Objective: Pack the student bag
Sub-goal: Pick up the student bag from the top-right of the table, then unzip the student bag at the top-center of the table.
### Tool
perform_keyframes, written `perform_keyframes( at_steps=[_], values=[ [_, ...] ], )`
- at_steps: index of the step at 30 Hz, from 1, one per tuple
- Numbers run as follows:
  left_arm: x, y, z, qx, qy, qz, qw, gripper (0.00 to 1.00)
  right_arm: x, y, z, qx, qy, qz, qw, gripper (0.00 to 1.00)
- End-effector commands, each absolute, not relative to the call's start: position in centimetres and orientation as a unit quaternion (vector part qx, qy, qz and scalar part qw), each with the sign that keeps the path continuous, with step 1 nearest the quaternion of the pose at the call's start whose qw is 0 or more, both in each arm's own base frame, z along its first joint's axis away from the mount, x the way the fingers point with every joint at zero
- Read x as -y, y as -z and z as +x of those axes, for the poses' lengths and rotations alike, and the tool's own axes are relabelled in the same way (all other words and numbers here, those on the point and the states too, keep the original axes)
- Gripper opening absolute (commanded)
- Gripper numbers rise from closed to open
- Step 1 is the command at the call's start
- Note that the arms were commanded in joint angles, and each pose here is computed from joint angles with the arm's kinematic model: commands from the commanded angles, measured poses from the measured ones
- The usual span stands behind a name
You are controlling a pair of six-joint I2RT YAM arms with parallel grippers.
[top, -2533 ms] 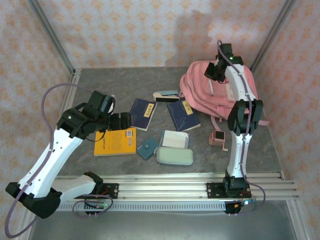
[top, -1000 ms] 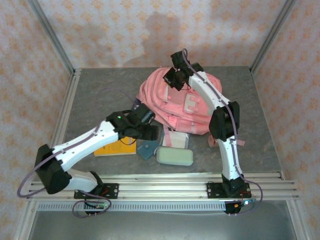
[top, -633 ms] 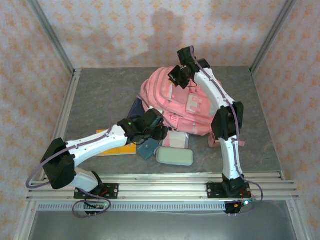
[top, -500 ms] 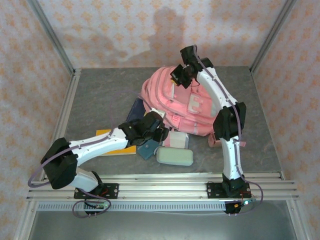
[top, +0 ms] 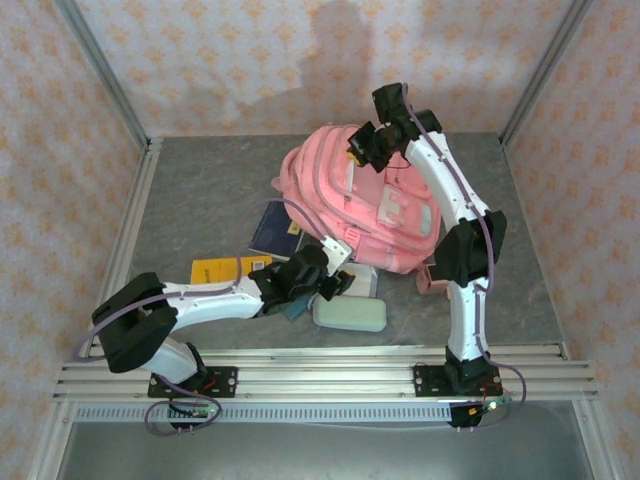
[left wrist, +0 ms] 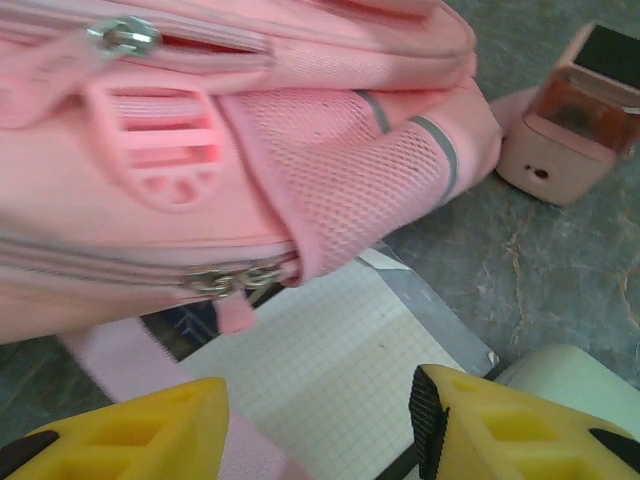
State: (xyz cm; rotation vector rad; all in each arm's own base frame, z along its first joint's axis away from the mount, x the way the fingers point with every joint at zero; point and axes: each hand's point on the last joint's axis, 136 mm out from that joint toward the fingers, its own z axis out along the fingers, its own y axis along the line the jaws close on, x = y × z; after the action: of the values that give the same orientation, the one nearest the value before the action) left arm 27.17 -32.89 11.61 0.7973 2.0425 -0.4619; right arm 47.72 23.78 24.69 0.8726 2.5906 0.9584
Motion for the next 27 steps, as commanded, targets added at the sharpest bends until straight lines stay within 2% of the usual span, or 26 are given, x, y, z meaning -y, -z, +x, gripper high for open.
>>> perform_keyframes(
  at_steps=[1, 10, 20, 27],
  values=[
    [33.1, -11.2, 28.3, -0.806, 0.157, 0.335, 0.462, 0.52, -24.4, -30.7, 46.5, -0.863, -0.393, 0.281, 0.146, 0.0],
    [32.2, -9.7, 29.5, -0.819, 0.115, 0.321, 0.462, 0.45, -24.4, -30.4, 45.8, -0.865, -0.393, 0.28, 0.139, 0.0],
    [33.6, -8.4, 30.5, -0.827, 0.117, 0.312, 0.453, 0.45, -24.9, -30.7, 45.9, -0.857, -0.41, 0.285, 0.129, 0.0],
    [33.0, -7.0, 31.7, -0.84, 0.082, 0.293, 0.45, 0.38, -25.6, -31.0, 46.0, -0.85, -0.423, 0.289, 0.124, 0.0]
  ],
)
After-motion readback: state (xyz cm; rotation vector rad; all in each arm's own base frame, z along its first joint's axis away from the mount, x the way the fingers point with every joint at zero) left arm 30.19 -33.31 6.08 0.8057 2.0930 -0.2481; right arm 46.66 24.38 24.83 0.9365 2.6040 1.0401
